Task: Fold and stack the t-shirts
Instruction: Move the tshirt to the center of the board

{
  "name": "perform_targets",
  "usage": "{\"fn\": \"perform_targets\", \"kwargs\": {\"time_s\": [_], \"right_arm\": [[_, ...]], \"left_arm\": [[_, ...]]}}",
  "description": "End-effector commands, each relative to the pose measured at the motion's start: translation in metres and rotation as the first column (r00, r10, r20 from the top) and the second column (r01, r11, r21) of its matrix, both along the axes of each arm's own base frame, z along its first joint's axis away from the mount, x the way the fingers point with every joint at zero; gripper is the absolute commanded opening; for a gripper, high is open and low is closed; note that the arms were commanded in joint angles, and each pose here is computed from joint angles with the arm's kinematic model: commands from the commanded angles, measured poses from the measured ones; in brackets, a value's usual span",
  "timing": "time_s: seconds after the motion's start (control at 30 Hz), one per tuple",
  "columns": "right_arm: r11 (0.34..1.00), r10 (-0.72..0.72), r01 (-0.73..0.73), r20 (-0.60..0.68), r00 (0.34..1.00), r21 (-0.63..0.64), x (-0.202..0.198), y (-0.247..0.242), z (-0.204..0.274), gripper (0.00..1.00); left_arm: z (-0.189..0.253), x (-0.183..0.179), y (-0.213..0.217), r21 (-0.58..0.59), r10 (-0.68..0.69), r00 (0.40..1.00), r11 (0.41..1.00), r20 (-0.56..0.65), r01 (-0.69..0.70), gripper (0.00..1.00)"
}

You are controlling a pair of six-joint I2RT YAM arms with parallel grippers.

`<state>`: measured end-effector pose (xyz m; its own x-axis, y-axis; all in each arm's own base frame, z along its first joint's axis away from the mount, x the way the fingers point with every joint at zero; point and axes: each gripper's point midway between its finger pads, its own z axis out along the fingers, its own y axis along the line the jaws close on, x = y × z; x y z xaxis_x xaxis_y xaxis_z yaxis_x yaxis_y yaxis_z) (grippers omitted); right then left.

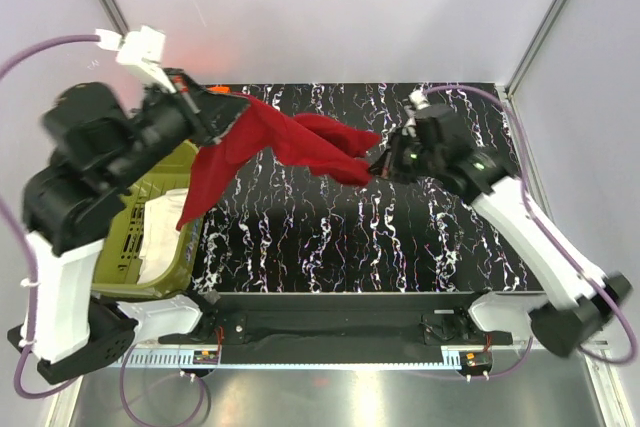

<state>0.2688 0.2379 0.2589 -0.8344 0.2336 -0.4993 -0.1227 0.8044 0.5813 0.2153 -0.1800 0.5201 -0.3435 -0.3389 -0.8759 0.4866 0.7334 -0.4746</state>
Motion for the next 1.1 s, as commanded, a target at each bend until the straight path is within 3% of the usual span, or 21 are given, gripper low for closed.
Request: {"fn": "perform_targets", "kwargs": {"time_s": [0.0,0.1,0.2,0.27,0.37,0.47,0.63,0.73,0.83,1.07], "right_arm": [[0.989,-0.119,0.124,0.070,0.990,-0.078,-0.018,-0.043,0.024,0.00],[0.979,-0.190,0.197,0.127,0.974,-0.044,-0.032,-0.064,0.050,0.00],[0.969,-0.245,0.236,0.210,0.947,0.067,-0.046,-0.076,0.092,0.00],[0.960,-0.271,0.239,0.263,0.926,0.146,-0.055,-0.083,0.121,0.00],[0.945,-0.305,0.247,0.309,0.901,0.212,-0.066,-0.093,0.151,0.00],[0.922,-0.357,0.262,0.361,0.861,0.285,-0.074,-0.105,0.181,0.00],[0.885,-0.405,0.218,0.447,0.798,0.412,-0.088,-0.115,0.232,0.00],[0.886,-0.379,0.172,0.462,0.802,0.430,-0.096,-0.112,0.245,0.00],[0.881,-0.341,0.104,0.467,0.816,0.462,-0.110,-0.106,0.252,0.00],[0.887,-0.212,-0.035,0.474,0.855,0.460,-0.157,-0.105,0.252,0.00]], "left_arm": [[0.063,-0.026,0.011,-0.041,-0.045,0.976,0.998,0.214,0.055,0.00],[0.085,-0.042,0.021,-0.075,-0.043,0.961,0.995,0.272,0.065,0.00],[0.092,-0.054,0.002,-0.133,-0.145,0.950,0.973,0.277,0.188,0.00],[0.101,-0.068,-0.022,-0.172,-0.290,0.907,0.920,0.305,0.352,0.00],[0.110,-0.080,-0.047,-0.224,-0.398,0.863,0.852,0.312,0.474,0.00],[0.135,-0.090,-0.054,-0.219,-0.442,0.823,0.817,0.357,0.534,0.00],[0.189,-0.126,-0.047,-0.249,-0.483,0.711,0.708,0.512,0.660,0.00],[0.198,-0.137,-0.044,-0.259,-0.497,0.676,0.667,0.544,0.699,0.00],[0.198,-0.140,-0.039,-0.250,-0.483,0.678,0.681,0.553,0.689,0.00],[0.157,-0.120,-0.030,-0.167,-0.424,0.769,0.816,0.479,0.554,0.00]]}}
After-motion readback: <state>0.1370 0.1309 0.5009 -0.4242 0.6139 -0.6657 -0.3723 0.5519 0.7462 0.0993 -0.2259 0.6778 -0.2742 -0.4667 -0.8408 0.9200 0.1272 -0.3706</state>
